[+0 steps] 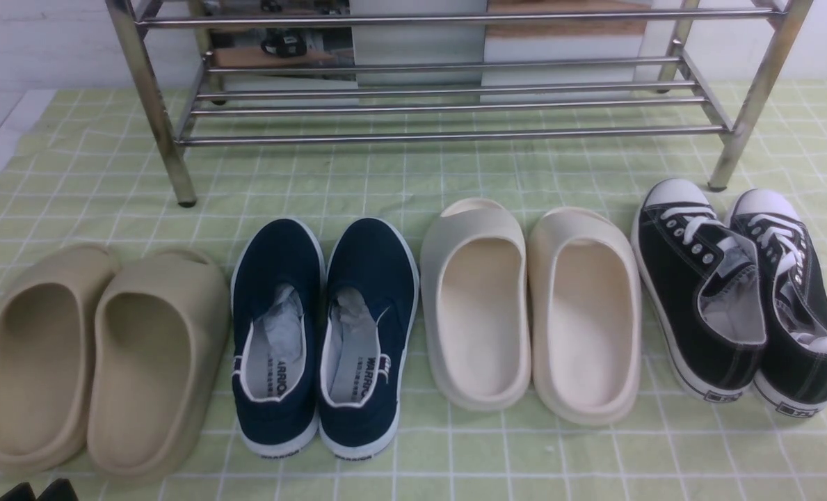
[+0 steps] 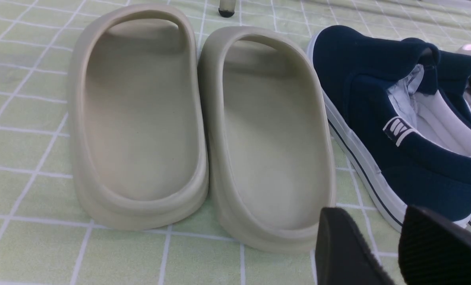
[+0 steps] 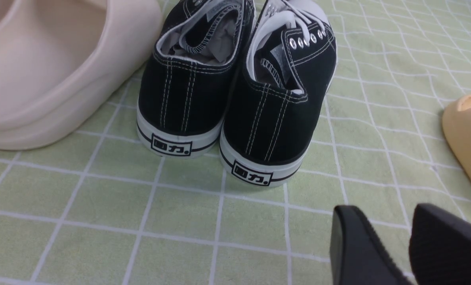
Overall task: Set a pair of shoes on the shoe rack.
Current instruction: Use the right arm to grab the shoe closest to it
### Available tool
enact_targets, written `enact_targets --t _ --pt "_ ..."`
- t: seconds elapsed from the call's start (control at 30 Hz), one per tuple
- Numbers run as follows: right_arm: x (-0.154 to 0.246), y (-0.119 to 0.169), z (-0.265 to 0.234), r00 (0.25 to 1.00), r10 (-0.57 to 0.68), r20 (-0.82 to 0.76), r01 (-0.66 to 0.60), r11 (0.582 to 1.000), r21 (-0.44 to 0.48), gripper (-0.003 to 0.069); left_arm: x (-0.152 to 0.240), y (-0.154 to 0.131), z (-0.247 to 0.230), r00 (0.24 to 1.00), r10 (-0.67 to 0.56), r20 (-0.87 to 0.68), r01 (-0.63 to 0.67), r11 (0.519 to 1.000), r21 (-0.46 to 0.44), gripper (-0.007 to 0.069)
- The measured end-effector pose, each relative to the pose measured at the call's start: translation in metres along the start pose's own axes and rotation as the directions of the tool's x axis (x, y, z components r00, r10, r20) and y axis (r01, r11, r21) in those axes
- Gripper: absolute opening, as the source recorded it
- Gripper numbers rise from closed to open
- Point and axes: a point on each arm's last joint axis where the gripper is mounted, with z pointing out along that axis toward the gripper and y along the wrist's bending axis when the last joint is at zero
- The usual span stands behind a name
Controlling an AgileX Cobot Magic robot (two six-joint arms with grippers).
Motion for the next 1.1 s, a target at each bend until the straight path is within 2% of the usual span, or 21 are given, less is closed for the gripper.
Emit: enact_targets --t 0.87,1.03,1.1 --pt "0.0 0.0 0.0 1.0 0.0 0.004 0.0 1.0 0.0 0.0246 0.0 0.0 0.0 1.0 -0.001 0.0 0.001 1.0 0.0 0.0239" --pt "-0.003 0.0 0.001 0.998 -0.003 0.059 0.003 1.0 0.002 0.0246 0.0 0.0 0.0 1.0 -0.001 0.0 0.001 1.0 0.0 0.0239" --pt "-0.011 0.0 0.0 0.988 -0.005 0.152 0.004 1.0 0.005 0.0246 0.0 0.0 0.0 1.0 -0.001 0.0 0.001 1.0 0.0 0.0239"
